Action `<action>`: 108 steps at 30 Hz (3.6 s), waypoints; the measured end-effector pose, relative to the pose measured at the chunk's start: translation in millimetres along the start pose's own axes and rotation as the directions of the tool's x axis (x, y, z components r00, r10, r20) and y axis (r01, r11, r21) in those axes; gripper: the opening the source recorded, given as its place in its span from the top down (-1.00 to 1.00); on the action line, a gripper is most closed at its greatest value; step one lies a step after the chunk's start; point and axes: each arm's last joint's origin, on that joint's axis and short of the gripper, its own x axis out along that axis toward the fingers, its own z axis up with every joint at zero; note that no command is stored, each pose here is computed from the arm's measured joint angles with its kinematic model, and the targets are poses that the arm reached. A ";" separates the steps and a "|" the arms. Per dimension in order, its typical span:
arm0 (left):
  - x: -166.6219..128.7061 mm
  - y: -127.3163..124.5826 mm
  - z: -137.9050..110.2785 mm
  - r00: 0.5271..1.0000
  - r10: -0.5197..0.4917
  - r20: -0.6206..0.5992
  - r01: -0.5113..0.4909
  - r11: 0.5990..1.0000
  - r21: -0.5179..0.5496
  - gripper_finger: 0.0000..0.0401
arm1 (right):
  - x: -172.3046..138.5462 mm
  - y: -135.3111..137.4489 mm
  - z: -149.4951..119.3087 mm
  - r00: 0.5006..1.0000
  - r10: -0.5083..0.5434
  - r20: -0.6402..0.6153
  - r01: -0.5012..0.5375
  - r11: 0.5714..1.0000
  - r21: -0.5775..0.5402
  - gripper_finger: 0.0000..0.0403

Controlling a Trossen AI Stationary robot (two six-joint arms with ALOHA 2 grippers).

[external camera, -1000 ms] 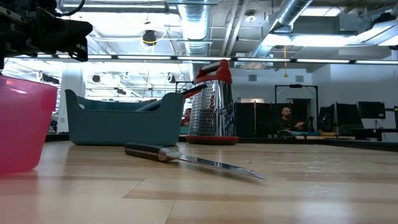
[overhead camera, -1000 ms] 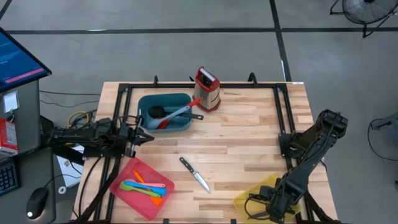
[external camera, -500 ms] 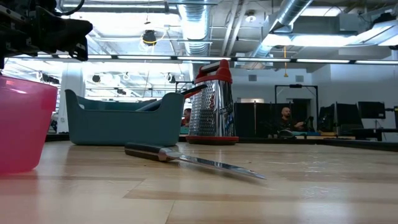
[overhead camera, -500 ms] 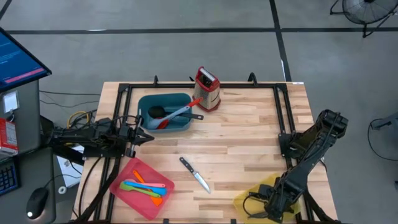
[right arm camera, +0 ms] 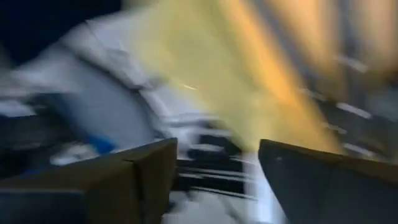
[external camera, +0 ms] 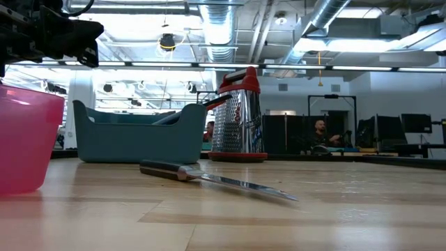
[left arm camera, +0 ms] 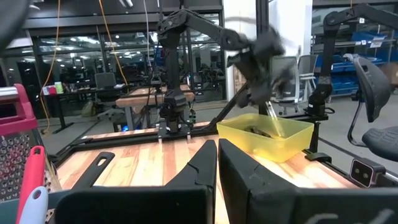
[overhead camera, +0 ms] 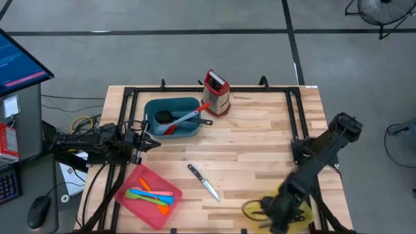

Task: Pick & Place Kitchen Items
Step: Put the silver table knife into the yellow bin

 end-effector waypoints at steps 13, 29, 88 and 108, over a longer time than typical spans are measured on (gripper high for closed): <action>0.0 0.0 0.5 1.000 0.000 0.006 0.000 1.000 0.001 0.99 | -134.4 57.2 86.0 0.664 0.344 0.665 -0.109 0.923 -0.369 -0.04; 1.3 0.1 -0.1 1.000 -0.001 -0.003 0.001 1.000 0.000 0.99 | -101.3 68.5 236.3 0.740 0.006 0.673 0.145 0.975 -0.169 0.46; 7.3 0.5 -6.6 0.997 -0.005 -0.074 0.005 1.000 -0.010 0.99 | -63.8 26.4 345.4 0.685 -0.396 0.612 0.437 0.895 0.091 -0.37; 7.7 0.7 -5.8 0.998 -0.005 -0.066 0.004 1.000 -0.009 0.99 | -43.5 15.0 342.9 0.737 -0.468 0.487 0.459 0.876 0.146 0.66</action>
